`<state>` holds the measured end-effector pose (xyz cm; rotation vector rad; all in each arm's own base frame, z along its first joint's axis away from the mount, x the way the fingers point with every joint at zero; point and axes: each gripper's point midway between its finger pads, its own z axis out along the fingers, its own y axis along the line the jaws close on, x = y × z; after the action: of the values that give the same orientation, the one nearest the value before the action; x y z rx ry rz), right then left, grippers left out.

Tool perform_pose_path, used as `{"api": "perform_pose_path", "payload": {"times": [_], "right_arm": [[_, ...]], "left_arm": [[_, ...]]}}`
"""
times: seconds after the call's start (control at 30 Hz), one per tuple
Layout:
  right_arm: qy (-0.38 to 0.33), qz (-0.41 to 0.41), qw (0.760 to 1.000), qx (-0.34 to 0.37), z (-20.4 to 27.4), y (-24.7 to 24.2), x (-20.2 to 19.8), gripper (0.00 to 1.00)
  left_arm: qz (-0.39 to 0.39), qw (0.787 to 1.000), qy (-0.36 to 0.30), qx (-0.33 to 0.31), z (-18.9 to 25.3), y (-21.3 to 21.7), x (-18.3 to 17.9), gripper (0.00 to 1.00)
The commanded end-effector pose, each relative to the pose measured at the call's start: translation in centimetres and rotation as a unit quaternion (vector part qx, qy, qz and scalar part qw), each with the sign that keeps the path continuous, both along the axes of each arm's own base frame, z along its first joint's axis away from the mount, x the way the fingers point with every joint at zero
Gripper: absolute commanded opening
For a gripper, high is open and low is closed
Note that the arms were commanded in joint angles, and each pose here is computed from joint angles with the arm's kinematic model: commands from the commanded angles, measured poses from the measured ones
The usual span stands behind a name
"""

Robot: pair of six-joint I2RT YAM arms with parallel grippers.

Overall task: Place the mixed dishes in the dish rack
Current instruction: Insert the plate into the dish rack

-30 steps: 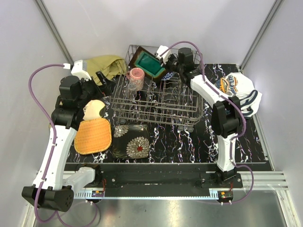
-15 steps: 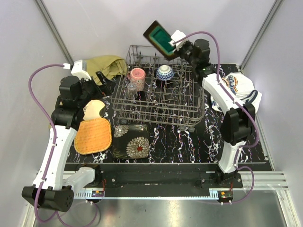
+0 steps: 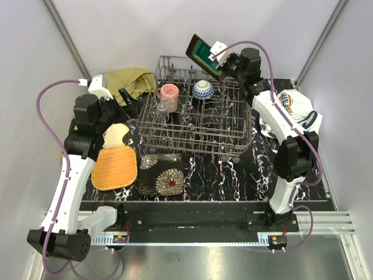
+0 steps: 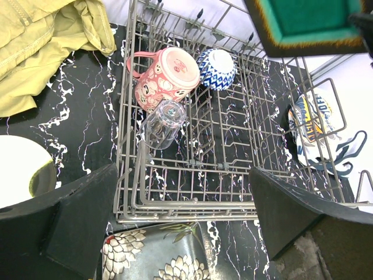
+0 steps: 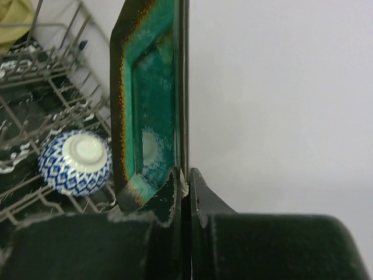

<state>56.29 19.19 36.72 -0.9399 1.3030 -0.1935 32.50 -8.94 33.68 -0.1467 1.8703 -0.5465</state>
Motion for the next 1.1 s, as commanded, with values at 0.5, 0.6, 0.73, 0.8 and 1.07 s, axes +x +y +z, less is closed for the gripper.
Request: {"api": "perform_pose_path", "payload": {"times": [0.5,0.6,0.73,0.8,1.07], "right_arm": [[-0.145,0.008,0.989,-0.030,16.8,-5.4,-11.2,0.00],[-0.124,0.036,0.991,-0.040,16.1,-5.4,-12.3,0.00],[-0.100,0.064,0.992,-0.046,15.3,-5.0,-13.5,0.00],[-0.090,0.072,0.992,-0.046,15.0,-5.0,-13.9,0.00],[-0.066,0.081,0.993,-0.053,13.6,-5.4,-13.4,0.00]], "left_arm": [[-0.015,0.999,-0.046,-0.013,2.6,-0.5,-0.1,0.99],[-0.015,0.999,-0.044,-0.011,2.5,-0.4,-0.2,0.99],[-0.012,0.999,-0.044,-0.009,2.5,-0.3,-0.3,0.99],[-0.012,0.999,-0.043,-0.009,2.3,-0.3,-0.4,0.99],[-0.012,0.999,-0.040,-0.009,2.1,-0.3,-0.5,0.99]]}}
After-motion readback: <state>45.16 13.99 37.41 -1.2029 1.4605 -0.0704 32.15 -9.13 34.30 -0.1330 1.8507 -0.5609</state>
